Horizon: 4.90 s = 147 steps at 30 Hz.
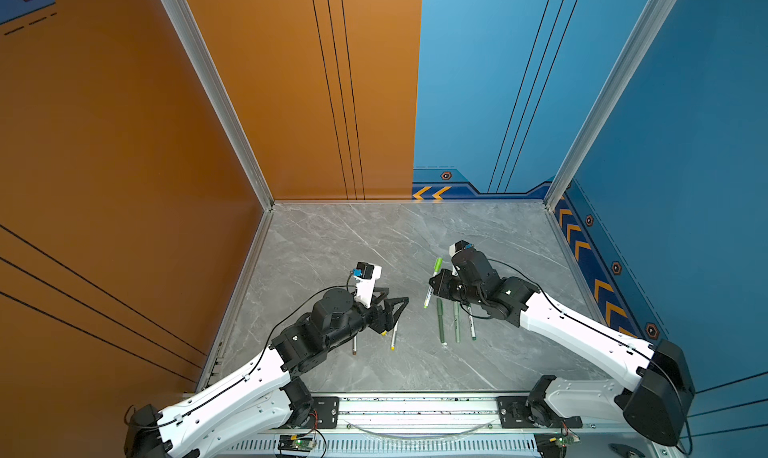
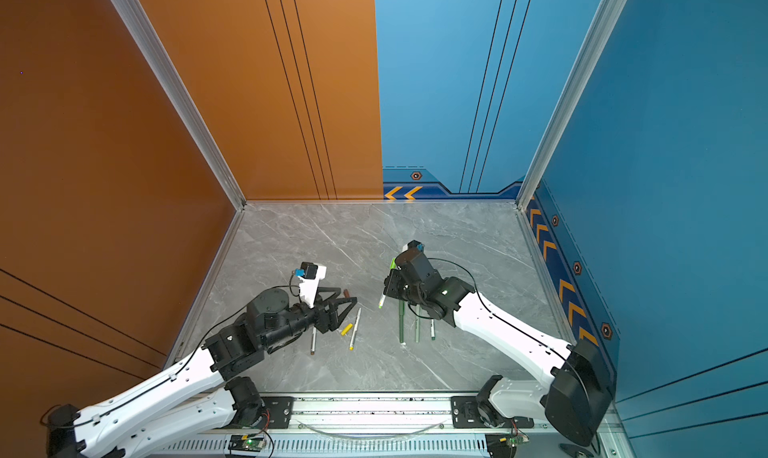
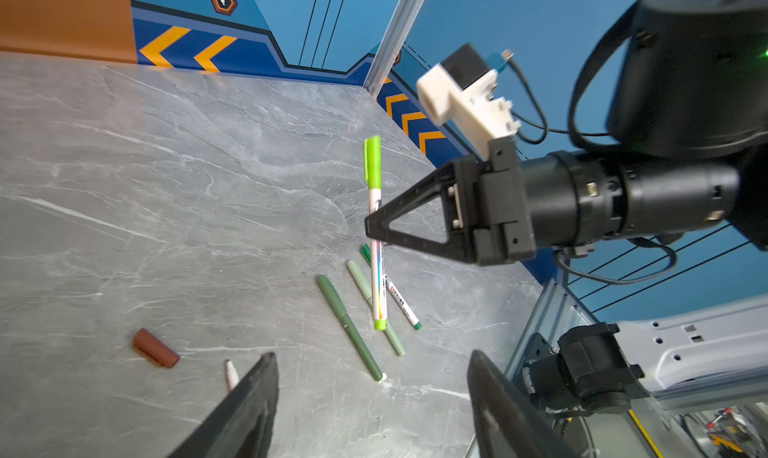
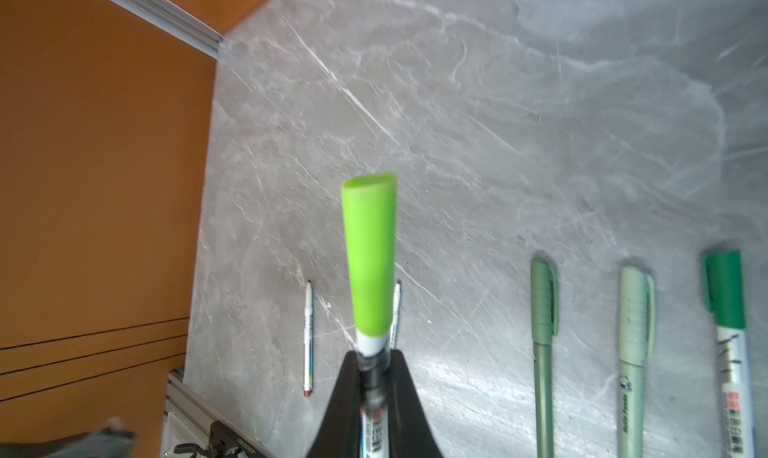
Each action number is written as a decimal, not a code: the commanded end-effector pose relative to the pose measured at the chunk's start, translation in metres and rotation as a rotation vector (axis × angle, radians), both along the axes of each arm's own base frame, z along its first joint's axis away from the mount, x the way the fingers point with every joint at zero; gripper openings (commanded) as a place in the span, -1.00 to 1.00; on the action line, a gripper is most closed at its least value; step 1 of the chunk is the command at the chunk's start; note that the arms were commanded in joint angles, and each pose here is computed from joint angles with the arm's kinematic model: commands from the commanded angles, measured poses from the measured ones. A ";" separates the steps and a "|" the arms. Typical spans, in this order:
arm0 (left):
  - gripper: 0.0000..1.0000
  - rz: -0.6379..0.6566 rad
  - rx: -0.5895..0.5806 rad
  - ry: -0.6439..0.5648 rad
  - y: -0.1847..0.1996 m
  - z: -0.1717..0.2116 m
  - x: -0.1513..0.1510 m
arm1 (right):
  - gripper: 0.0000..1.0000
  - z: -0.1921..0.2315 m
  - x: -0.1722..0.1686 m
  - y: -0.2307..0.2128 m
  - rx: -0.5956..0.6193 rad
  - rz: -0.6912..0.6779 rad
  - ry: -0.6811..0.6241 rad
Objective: Insert the pens into the pen caps
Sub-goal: 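Lower the capped white marker onto the table and open the right gripper, then grasp the white rainbow-striped pen on the table with the right gripper, then lift the white pen upright with the right gripper while the left gripper grasps it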
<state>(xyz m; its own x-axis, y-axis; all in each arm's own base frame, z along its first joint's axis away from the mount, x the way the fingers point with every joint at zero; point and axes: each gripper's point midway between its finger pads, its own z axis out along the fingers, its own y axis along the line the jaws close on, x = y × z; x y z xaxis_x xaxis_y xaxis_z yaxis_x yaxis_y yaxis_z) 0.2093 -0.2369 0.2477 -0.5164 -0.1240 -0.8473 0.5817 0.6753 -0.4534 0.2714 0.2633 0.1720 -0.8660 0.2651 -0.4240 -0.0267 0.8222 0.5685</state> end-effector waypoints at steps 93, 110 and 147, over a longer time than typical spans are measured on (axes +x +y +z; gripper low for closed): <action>0.88 0.284 -0.159 0.349 0.087 -0.065 0.028 | -0.14 -0.134 -0.034 0.086 -0.433 0.276 0.264; 0.90 0.303 -0.160 0.343 0.091 -0.068 0.032 | -0.43 -0.173 -0.029 0.070 -0.595 0.270 0.292; 0.78 -0.116 -0.279 0.284 0.029 -0.016 0.015 | -0.96 0.061 0.011 0.105 0.223 0.137 -0.046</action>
<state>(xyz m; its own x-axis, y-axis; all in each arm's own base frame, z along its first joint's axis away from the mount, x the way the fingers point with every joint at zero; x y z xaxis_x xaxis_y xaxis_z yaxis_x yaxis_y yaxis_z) 0.2289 -0.1964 0.2079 -0.7725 -0.2966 -0.5614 0.3777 0.4961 -0.7818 0.2861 0.3636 0.2211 -0.8817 0.2069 -0.4240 -0.1585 0.7166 0.6793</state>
